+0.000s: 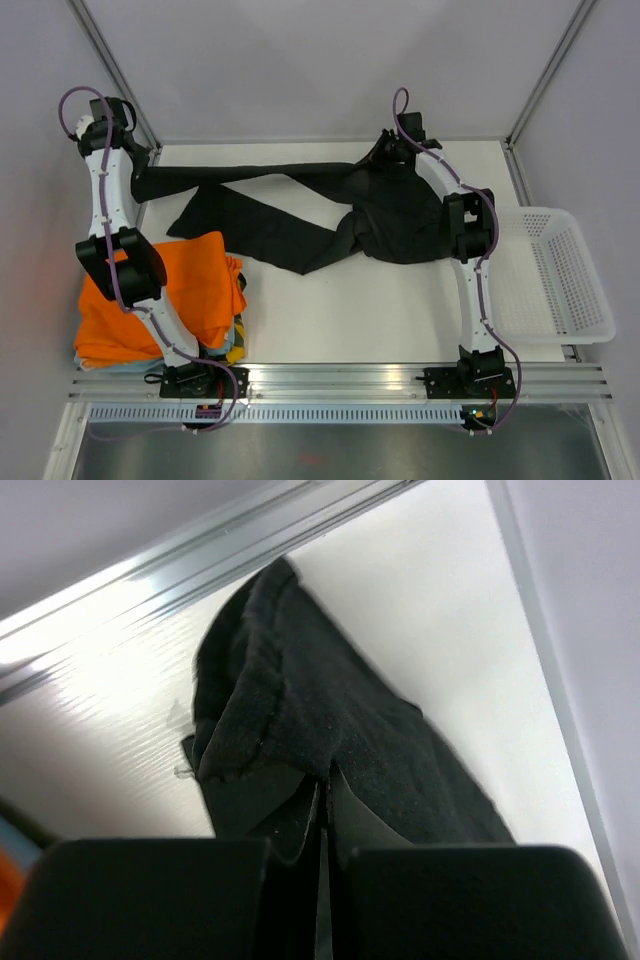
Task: Fold and stack the trousers
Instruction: Flatten the trousers out
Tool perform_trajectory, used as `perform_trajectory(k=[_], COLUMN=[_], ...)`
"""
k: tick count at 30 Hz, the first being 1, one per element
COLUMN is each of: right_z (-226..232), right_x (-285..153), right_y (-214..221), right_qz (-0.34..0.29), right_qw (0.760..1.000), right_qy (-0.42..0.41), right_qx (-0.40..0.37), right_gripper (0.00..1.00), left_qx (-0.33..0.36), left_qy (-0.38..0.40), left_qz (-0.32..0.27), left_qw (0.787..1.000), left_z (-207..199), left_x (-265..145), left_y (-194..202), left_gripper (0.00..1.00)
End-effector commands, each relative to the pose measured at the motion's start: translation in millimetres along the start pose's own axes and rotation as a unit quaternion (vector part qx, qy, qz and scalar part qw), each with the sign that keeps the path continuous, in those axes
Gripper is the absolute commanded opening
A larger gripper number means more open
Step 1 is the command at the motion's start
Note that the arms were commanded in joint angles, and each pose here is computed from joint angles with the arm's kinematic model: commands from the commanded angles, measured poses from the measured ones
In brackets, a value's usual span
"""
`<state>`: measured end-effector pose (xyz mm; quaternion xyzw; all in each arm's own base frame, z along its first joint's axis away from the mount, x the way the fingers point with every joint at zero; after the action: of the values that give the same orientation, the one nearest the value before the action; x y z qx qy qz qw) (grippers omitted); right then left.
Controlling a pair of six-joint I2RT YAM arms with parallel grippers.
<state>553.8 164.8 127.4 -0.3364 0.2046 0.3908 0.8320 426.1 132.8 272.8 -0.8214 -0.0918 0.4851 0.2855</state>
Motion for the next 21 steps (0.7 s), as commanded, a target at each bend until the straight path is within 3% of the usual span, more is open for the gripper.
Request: perform_trajectory(k=[1, 6, 7, 10, 13, 18, 21], right_z=[36.7, 51.4, 55.6, 46.8, 36.9, 32.5, 26.7], right_x=[-70.6, -118.1, -128.4, -131.5, -116.0, -78.2, -60.7], right_y=[-24.4, 7.3, 9.8, 24.1, 28.6, 4.5, -9.3], right_qz=[-0.040, 0.019, 0.023, 0.071, 0.092, 0.055, 0.037], right_qw=[0.995, 0.982, 0.981, 0.979, 0.980, 0.988, 0.995], right_qy=[0.018, 0.084, 0.089, 0.109, 0.105, 0.093, 0.055], right_qx=[-0.085, -0.168, -0.172, -0.155, -0.145, -0.112, -0.077], right_gripper=[0.00, 0.00, 0.00, 0.00, 0.00, 0.00, 0.01], left_qx=[0.040, 0.092, 0.128, 0.152, 0.156, 0.128, 0.092], left_qy=[-0.044, -0.054, -0.031, -0.044, -0.058, -0.049, -0.041], left_qz=[-0.096, -0.128, -0.122, -0.108, -0.057, 0.015, 0.019], left_qw=[0.994, 0.986, 0.984, 0.982, 0.984, 0.990, 0.995], left_z=[22.6, 26.7, 20.0, 14.4, 5.2, -9.8, -17.7], left_x=[-78.3, -121.0, -120.9, -109.3, -54.2, 35.4, 70.8], left_y=[-45.3, -67.4, -71.4, -74.2, -58.8, -24.5, -13.5], left_gripper=[0.02, 0.02, 0.02, 0.02, 0.02, 0.02, 0.02])
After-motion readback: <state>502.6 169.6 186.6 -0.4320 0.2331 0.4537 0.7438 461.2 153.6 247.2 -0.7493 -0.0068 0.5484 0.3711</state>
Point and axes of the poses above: each gripper's point midway between its finger pads, its own x axis out along the fingers, its own z axis along the line the jaws close on, y = z × x, the point moved 9 cm from there along -x, back along the fingers, and after that the axes turned 4 degrees about -x, right-handed, at the moved point
